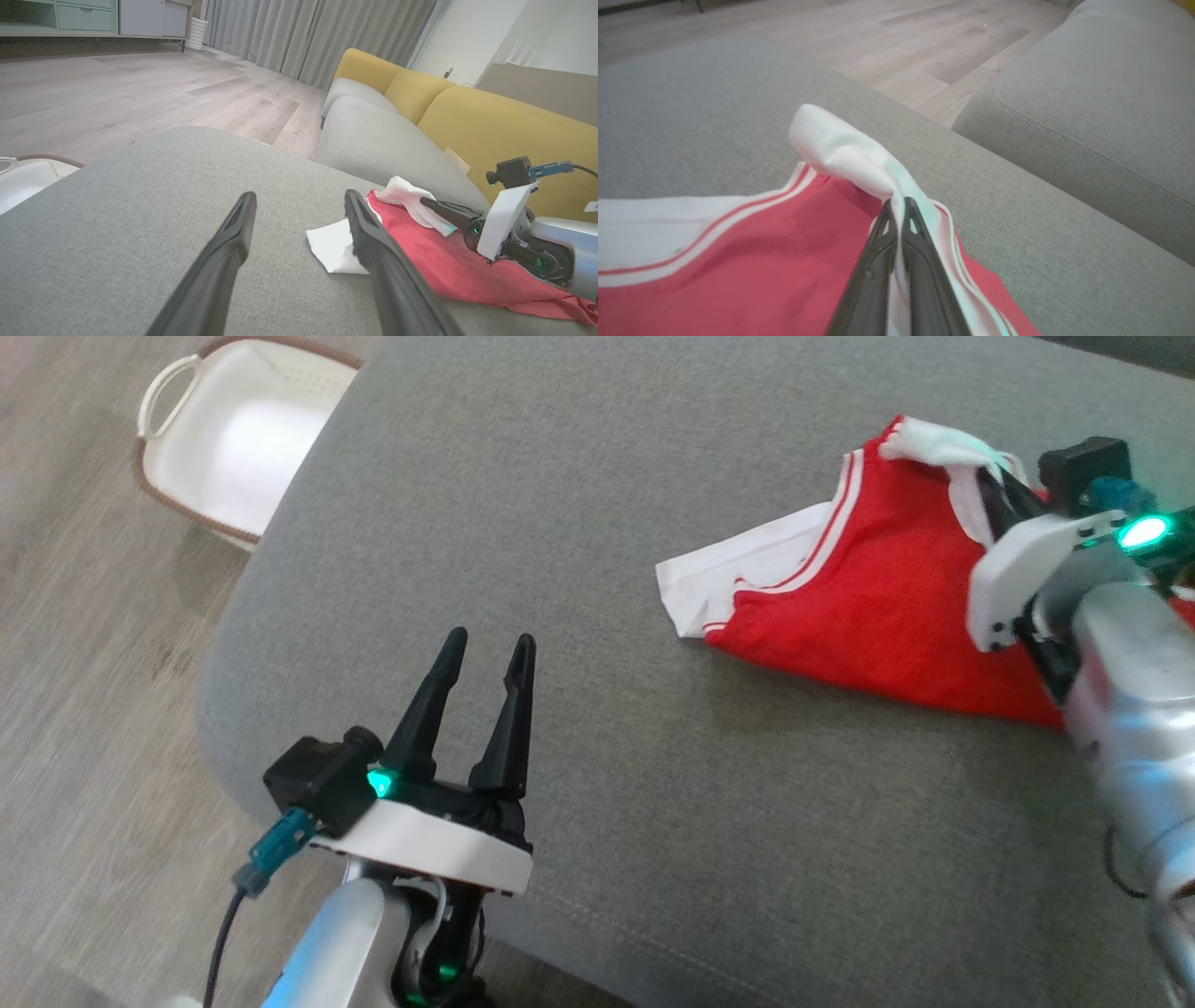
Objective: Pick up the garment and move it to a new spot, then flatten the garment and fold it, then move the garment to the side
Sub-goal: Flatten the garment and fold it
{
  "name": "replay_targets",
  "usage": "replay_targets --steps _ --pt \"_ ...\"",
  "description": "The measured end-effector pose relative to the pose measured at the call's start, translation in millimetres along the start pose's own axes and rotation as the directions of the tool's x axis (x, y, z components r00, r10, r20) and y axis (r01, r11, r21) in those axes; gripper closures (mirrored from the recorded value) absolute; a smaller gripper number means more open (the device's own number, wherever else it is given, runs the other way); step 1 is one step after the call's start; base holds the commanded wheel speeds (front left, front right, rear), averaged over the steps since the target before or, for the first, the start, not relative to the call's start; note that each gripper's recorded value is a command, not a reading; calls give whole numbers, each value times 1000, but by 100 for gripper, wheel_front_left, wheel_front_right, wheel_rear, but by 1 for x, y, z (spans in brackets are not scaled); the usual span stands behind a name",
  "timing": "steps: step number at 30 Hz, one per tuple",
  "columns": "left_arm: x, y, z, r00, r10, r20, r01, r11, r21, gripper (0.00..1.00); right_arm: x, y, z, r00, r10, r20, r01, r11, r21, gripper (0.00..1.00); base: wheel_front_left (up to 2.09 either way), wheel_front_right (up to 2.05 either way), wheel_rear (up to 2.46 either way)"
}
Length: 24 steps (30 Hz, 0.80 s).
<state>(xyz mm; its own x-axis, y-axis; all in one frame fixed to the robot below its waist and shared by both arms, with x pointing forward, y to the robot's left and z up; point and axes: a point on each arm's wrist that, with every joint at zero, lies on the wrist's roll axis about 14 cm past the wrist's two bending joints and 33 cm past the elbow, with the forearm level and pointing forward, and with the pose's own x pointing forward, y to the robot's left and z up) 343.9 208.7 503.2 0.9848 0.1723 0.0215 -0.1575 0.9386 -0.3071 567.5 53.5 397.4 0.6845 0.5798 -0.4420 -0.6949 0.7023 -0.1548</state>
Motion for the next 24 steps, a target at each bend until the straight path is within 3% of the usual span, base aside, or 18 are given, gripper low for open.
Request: replay_targets --steps 6,11,18,24 --pt "2 -8 6 999 -32 22 32 999 0 0 -14 29 53 979 30 203 -50 994 95 100 0 0 0" --pt "3 -13 19 996 -61 67 60 998 12 0 -41 70 90 939 112 324 -162 978 133 100 0 0 0" --pt "-12 -17 26 992 -83 100 81 997 19 0 -95 120 70 930 263 257 -315 930 190 100 0 0 0" --pt "-32 -22 24 988 -110 105 109 994 14 0 -143 150 31 924 367 105 -382 889 252 100 0 0 0"
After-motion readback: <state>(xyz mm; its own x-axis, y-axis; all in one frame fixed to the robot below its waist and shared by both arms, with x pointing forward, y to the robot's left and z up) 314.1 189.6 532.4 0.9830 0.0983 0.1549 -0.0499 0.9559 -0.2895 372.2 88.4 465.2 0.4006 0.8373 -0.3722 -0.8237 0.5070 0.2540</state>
